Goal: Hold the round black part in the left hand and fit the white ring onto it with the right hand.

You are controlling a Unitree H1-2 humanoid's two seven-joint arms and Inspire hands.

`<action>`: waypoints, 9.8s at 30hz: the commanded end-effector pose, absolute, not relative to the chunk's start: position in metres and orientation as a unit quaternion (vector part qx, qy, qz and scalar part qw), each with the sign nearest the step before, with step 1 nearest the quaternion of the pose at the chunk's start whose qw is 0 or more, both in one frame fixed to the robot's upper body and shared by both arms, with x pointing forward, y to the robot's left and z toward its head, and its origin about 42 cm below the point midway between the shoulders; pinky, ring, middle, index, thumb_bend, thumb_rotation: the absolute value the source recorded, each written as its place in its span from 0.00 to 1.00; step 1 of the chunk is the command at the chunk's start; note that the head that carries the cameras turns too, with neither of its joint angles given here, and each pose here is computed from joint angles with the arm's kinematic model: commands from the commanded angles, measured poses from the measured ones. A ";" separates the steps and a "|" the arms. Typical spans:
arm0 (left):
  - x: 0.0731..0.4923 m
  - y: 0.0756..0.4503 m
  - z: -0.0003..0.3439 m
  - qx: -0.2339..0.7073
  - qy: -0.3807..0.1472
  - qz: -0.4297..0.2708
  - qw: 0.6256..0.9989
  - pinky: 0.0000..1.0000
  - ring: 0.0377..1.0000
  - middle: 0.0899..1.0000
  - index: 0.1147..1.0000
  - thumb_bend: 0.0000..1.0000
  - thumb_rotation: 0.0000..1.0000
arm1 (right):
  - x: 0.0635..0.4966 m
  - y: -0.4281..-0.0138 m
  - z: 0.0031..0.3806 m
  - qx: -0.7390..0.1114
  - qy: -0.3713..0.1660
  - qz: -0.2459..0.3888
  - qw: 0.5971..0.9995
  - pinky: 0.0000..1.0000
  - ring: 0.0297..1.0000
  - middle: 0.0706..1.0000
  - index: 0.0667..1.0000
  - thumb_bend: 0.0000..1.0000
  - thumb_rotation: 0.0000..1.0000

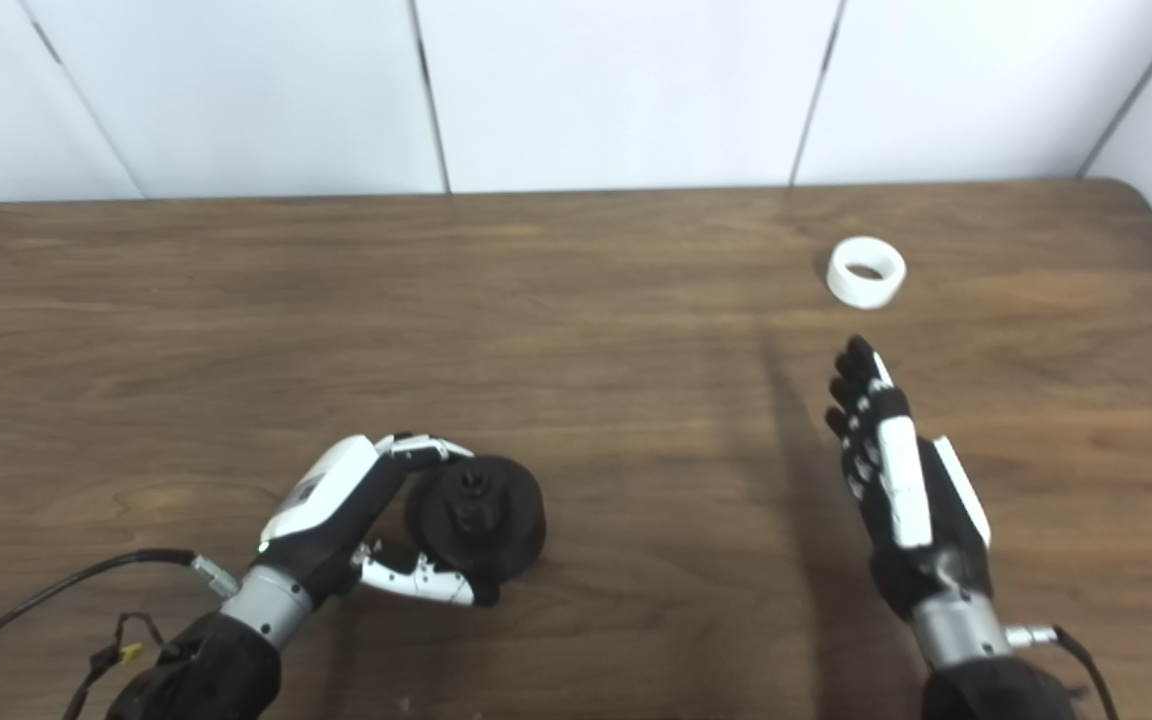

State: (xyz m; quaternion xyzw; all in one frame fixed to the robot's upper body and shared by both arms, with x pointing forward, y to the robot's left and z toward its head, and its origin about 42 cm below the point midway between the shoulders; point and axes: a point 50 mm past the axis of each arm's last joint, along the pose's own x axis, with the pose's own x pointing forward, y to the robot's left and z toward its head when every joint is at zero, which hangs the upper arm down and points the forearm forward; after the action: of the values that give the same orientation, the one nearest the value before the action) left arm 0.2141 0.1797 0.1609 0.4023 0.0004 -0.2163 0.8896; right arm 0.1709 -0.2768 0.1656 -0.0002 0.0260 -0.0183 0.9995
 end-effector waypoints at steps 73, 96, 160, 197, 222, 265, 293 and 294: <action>0.184 0.191 0.061 0.416 -0.028 -0.232 0.879 1.00 0.86 0.77 0.42 0.52 0.06 | 0.165 -0.248 0.135 0.011 -0.026 -0.006 1.000 1.00 1.00 1.00 1.00 0.61 0.98; 0.189 0.191 0.050 0.430 -0.018 -0.229 0.873 1.00 0.85 0.75 0.42 0.52 0.05 | 0.211 -0.265 0.202 -0.071 -0.070 -0.042 0.994 1.00 1.00 0.99 0.98 0.58 0.86; 0.188 0.188 0.048 0.439 -0.011 -0.224 0.870 1.00 0.86 0.75 0.42 0.52 0.05 | 0.437 -0.372 0.276 -0.612 0.102 -0.008 0.784 1.00 1.00 0.97 0.91 1.00 0.38; 0.177 0.186 0.057 0.440 -0.020 -0.218 0.871 1.00 0.87 0.76 0.42 0.52 0.06 | 0.443 -0.375 0.227 -0.593 0.149 -0.010 0.791 0.95 0.99 0.93 0.76 0.88 0.41; 0.176 0.174 0.052 0.441 -0.022 -0.220 0.870 0.99 0.86 0.76 0.42 0.52 0.06 | 0.450 -0.367 0.221 -0.594 0.124 0.001 0.795 0.95 0.97 0.87 0.70 0.86 0.38; 0.178 0.154 0.065 0.446 -0.018 -0.219 0.868 1.00 0.90 0.79 0.42 0.52 0.06 | 0.427 -0.342 0.263 -0.643 0.034 0.076 0.762 0.95 0.96 0.84 0.45 0.52 0.13; 0.195 0.135 0.079 0.458 -0.020 -0.223 0.861 1.00 0.89 0.78 0.42 0.52 0.06 | 0.304 -0.257 0.362 -0.607 -0.147 0.217 0.750 1.00 0.96 0.86 0.45 0.52 0.13; 0.195 0.135 0.080 0.459 -0.020 -0.224 0.860 1.00 0.89 0.78 0.42 0.52 0.06 | 0.302 -0.254 0.363 -0.604 -0.152 0.221 0.751 1.00 0.96 0.86 0.45 0.52 0.13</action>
State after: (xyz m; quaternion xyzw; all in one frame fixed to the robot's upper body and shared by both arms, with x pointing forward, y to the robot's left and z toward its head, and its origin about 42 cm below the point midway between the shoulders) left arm 0.2049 0.1392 0.1008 0.4357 -0.0772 -0.1718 0.8801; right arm 0.3039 -0.2567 0.3407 -0.6013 -0.1178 0.2404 0.7528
